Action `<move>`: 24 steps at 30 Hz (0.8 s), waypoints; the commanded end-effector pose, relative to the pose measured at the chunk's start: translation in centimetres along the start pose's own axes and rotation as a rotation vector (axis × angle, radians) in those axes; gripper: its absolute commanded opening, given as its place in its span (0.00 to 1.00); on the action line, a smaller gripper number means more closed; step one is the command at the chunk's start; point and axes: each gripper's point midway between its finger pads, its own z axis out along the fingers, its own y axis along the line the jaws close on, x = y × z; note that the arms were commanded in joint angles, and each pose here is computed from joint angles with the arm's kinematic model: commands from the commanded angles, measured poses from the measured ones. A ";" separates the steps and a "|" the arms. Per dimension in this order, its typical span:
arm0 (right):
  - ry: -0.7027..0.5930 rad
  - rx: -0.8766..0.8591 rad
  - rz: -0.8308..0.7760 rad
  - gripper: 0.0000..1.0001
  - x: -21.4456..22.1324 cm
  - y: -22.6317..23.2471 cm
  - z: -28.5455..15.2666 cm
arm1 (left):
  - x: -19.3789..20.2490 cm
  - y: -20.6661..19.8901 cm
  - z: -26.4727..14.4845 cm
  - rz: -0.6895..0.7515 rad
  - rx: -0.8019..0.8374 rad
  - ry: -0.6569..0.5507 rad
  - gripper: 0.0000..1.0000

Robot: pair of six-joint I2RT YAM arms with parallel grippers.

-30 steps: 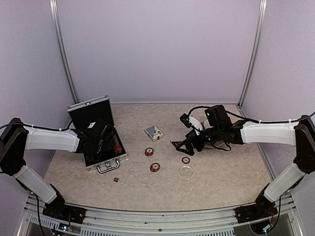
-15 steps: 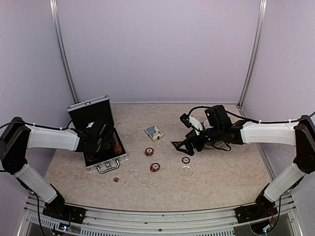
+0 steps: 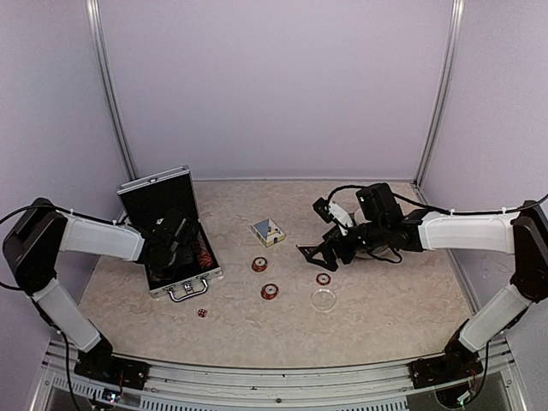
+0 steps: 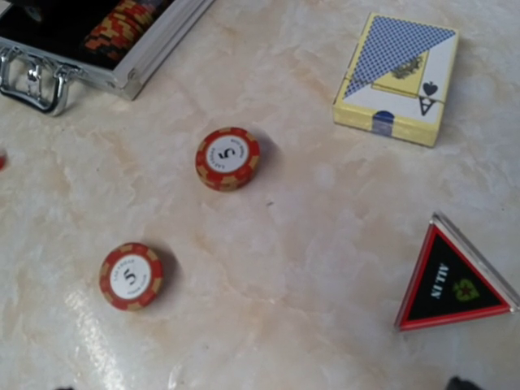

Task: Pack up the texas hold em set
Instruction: Place the dice in the slot.

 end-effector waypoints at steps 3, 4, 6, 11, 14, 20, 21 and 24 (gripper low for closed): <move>-0.001 -0.018 0.008 0.99 0.1 0.1 0.3 | -0.7 -0.3 0.7 -0.014 0.004 -0.010 0.13; 0.002 -0.019 0.009 0.99 0.2 0.1 0.3 | -0.8 -0.3 0.7 -0.016 0.004 -0.012 0.13; 0.002 -0.021 0.010 0.99 0.2 0.1 0.3 | -0.9 -0.2 0.7 -0.015 0.004 -0.013 0.13; 0.004 -0.023 0.011 0.99 0.3 0.1 0.4 | -1.1 -0.1 0.9 -0.018 0.000 -0.014 0.13; 0.005 -0.025 0.012 0.99 0.3 0.1 0.4 | -0.9 0.0 1.0 -0.015 -0.003 -0.008 0.13; 0.011 -0.031 0.013 0.99 0.4 0.2 0.5 | -0.8 0.1 1.1 -0.013 -0.004 -0.003 0.13; 0.009 -0.031 0.012 0.99 0.3 0.2 0.5 | -0.7 0.1 1.1 -0.012 -0.006 -0.002 0.13; 0.009 -0.031 0.012 0.99 0.4 0.2 0.5 | -0.5 0.2 1.3 -0.009 -0.010 0.004 0.13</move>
